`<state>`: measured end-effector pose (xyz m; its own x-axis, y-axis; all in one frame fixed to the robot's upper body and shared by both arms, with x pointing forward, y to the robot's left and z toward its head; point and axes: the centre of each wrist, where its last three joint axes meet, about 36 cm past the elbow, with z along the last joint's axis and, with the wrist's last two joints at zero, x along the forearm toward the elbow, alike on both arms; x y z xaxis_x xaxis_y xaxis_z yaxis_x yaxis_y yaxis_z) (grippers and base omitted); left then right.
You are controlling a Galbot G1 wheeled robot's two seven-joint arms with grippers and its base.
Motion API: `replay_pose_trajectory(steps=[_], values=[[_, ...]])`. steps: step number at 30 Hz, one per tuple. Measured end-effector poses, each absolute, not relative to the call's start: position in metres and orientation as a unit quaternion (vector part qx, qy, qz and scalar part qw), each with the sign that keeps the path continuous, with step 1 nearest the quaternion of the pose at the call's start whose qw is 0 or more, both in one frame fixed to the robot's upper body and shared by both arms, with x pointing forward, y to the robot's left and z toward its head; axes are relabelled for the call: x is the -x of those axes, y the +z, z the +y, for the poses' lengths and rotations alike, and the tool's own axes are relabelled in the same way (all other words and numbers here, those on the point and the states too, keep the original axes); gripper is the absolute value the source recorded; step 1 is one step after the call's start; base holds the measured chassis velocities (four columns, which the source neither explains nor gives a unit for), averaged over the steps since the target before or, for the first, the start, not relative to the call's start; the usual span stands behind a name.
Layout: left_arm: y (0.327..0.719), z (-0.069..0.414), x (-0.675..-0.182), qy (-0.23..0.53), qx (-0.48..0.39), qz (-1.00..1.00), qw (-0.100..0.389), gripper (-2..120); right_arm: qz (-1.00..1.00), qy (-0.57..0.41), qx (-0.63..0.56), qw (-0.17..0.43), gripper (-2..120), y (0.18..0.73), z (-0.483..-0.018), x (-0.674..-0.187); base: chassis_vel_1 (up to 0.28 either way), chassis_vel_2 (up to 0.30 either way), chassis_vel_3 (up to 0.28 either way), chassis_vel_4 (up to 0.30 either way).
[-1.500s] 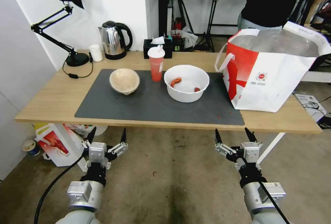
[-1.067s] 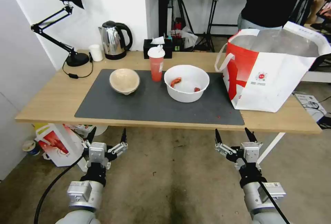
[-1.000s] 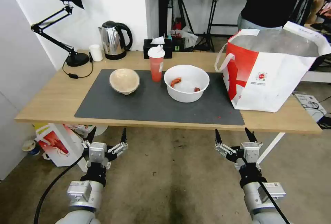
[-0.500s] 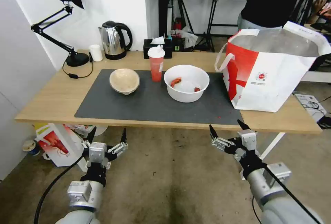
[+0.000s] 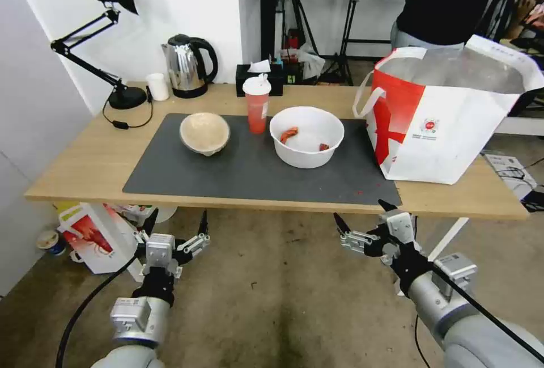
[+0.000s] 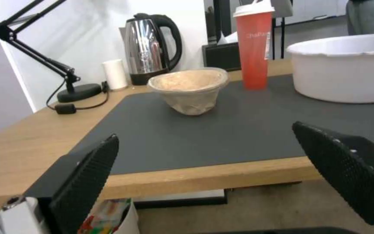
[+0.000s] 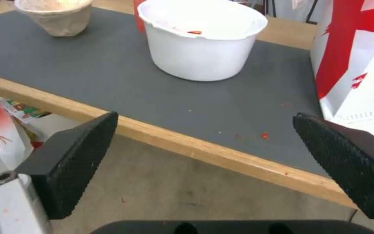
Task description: Pick up the trash from the table and place it into the takeout bag.
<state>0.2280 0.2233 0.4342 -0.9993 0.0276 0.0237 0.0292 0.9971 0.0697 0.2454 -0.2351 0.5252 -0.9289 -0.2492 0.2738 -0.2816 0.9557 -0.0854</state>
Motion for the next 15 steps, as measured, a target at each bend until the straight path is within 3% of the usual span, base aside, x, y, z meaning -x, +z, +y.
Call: replay_pose_trajectory(steps=[15], values=[[0.4342, 0.2233, -0.228, -0.035, 0.014, -0.999, 0.011, 100, -0.981, 0.066, -0.132, 0.129, 100, 0.5243, -0.2364, -0.246, 0.0, 0.0, 0.0, 0.0]])
